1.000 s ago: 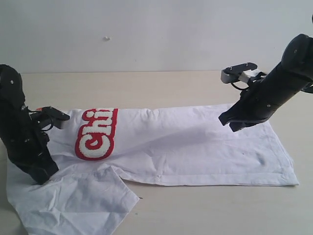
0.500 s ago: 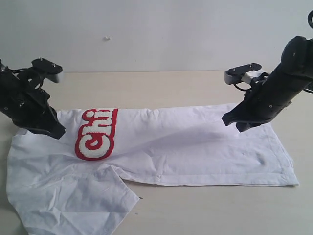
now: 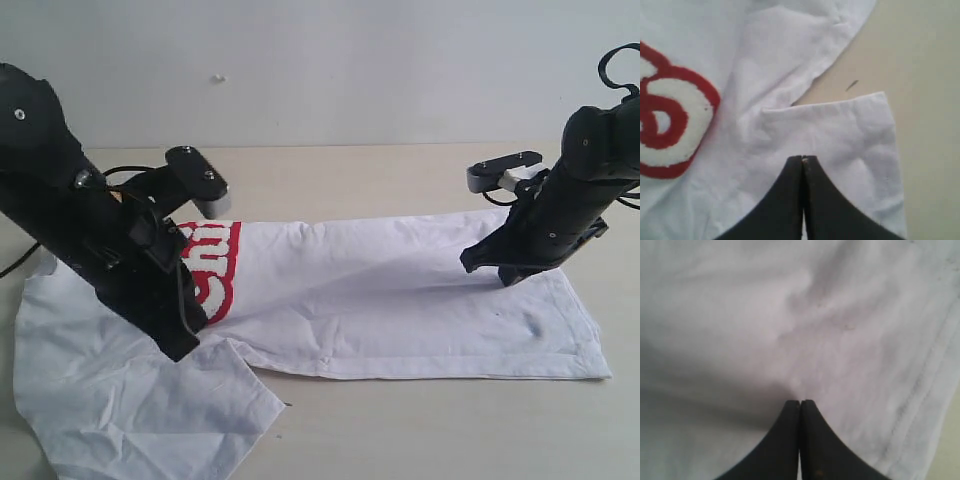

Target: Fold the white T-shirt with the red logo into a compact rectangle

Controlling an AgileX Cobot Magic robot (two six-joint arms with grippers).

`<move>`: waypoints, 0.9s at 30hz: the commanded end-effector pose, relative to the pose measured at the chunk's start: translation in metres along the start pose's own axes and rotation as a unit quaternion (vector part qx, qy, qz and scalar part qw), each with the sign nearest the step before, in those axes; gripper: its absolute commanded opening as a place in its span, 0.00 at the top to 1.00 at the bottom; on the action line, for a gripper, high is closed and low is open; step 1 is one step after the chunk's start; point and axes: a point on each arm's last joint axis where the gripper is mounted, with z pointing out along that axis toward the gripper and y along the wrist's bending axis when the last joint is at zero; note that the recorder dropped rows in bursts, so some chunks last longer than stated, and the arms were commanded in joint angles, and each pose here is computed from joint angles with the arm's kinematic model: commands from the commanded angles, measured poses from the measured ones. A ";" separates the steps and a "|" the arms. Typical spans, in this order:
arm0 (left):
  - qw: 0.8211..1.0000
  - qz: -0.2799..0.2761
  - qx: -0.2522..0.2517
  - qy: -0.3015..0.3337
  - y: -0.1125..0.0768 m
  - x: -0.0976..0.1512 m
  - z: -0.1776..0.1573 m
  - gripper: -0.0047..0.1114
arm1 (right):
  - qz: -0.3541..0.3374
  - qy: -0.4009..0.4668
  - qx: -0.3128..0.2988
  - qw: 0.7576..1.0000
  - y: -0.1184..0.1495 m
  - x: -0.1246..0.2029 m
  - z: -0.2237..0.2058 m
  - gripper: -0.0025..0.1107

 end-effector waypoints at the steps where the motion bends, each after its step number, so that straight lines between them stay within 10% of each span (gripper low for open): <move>1: 0.999 0.035 0.003 0.029 -0.033 0.004 0.015 0.96 | 0.001 -0.009 0.004 1.000 -0.001 -0.001 -0.001 0.98; 8: 0.994 0.077 -0.039 0.073 -0.086 0.018 0.041 0.94 | 0.001 -0.011 0.004 1.000 -0.001 -0.001 -0.001 0.98; 12: 0.994 0.070 -0.027 0.082 -0.100 0.027 0.048 0.65 | 0.001 -0.011 0.004 1.000 -0.001 -0.001 -0.001 0.98; 15: 0.994 0.079 -0.033 0.070 -0.117 0.024 0.051 0.73 | 0.002 -0.012 0.004 1.000 -0.001 -0.002 -0.001 0.98; 27: 0.987 0.045 -0.118 0.104 -0.102 0.028 0.078 0.55 | 0.002 -0.010 0.004 1.000 -0.001 -0.001 -0.001 0.98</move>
